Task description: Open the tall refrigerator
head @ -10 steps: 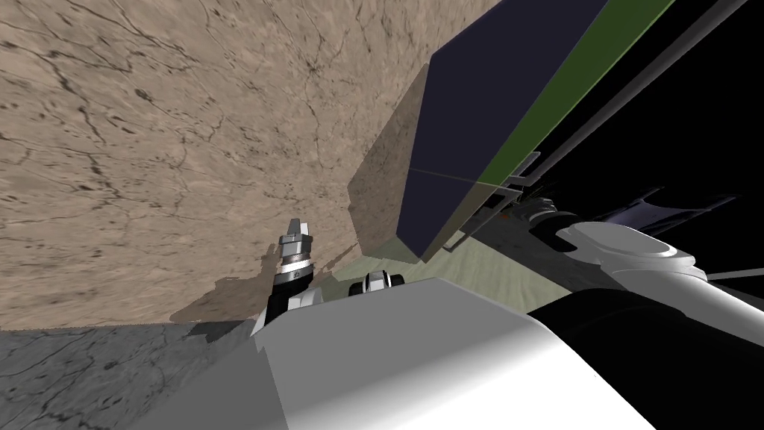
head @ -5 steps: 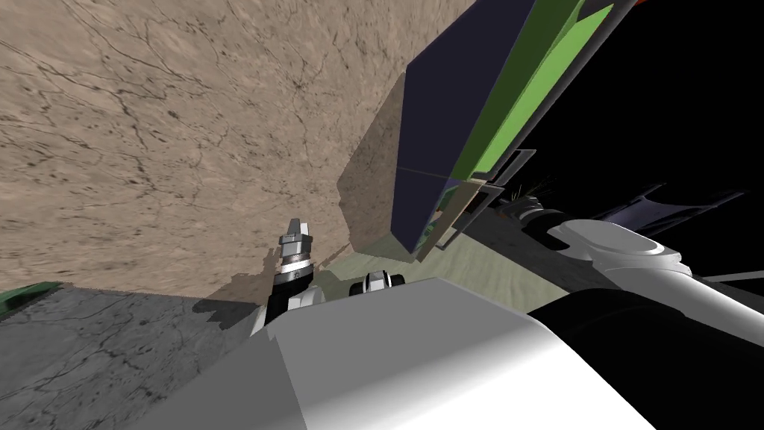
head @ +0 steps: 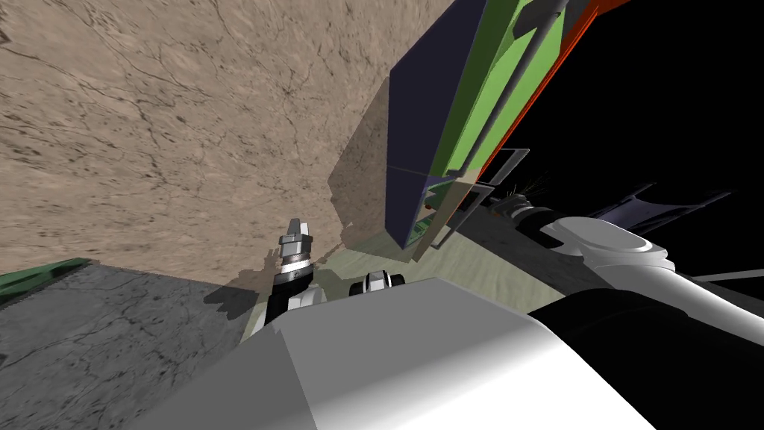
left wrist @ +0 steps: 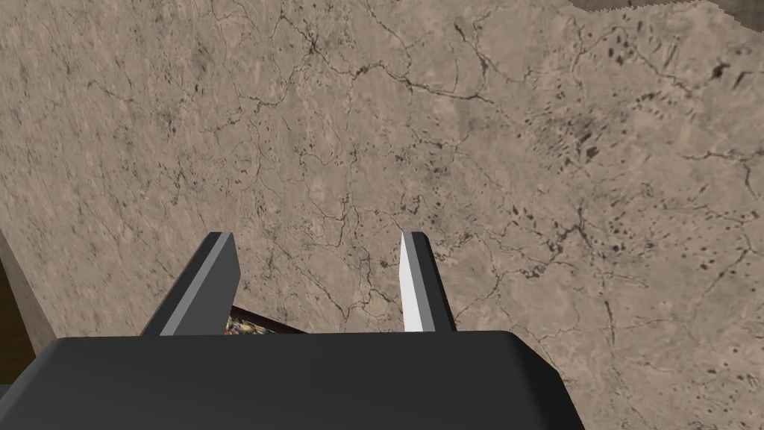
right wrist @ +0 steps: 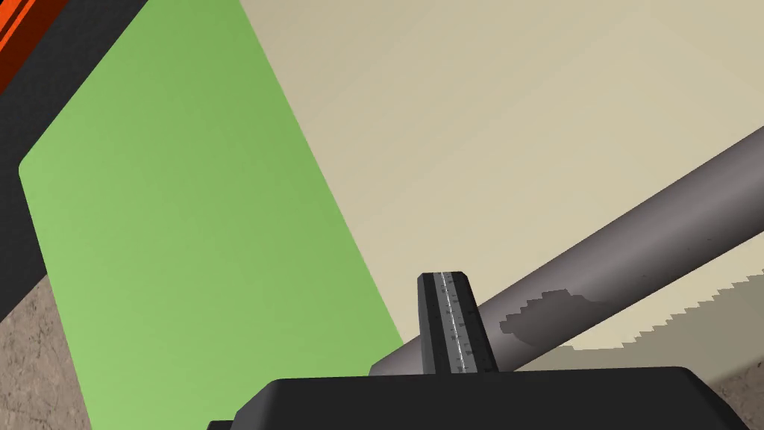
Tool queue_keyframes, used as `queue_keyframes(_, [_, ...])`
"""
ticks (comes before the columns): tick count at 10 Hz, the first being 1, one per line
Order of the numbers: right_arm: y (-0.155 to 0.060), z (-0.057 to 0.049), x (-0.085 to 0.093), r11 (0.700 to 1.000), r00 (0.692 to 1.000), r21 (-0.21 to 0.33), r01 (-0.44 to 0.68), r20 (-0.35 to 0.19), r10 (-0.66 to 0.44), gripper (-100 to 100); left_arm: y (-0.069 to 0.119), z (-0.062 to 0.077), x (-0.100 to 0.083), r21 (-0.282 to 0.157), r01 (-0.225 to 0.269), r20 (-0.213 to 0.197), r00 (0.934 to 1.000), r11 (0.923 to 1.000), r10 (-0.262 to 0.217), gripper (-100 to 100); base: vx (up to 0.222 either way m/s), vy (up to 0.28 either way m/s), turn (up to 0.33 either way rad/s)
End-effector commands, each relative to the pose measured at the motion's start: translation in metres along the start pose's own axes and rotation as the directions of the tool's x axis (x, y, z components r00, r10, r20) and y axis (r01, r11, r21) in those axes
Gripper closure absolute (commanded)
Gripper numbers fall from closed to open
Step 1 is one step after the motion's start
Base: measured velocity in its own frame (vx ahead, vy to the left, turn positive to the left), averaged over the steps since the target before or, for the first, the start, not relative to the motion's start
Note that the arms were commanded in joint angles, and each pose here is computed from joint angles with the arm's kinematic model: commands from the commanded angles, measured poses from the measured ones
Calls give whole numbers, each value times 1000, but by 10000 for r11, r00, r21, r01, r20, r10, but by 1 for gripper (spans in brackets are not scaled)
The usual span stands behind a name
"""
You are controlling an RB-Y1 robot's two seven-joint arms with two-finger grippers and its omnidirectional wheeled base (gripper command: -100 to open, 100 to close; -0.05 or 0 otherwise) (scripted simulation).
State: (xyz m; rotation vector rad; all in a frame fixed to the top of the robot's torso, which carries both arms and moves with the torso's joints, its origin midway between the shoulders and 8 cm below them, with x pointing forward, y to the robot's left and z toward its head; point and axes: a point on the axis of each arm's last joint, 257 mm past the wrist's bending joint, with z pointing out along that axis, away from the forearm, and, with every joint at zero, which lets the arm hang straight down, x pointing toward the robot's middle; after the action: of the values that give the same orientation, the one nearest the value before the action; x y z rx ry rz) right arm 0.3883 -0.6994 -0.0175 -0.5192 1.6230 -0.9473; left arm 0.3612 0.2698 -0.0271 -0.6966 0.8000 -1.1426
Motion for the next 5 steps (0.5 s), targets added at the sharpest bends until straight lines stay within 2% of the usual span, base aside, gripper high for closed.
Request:
queue_keyframes(1, [14,3,-19,9995,9991,-302,29,420,-17,100,0,0,0,0,-1,-1,10000,10000,1,0,-199,-244,22])
queue_keyframes(3, [30,5,-44,9975,9952,-699,118,977,-50,100,0,0,0,-1,-2,-1,10000,10000,2,0,-229,-268,38])
queue_keyframes(4, [30,5,-44,9975,9952,-699,118,977,-50,100,0,0,0,-1,-1,-1,10000,10000,1,0,-204,-198,30])
queue_keyframes(5, [28,5,-41,9977,9956,-662,113,930,-51,100,0,0,0,-3,0,0,10000,10000,0,0,-78,-74,1])
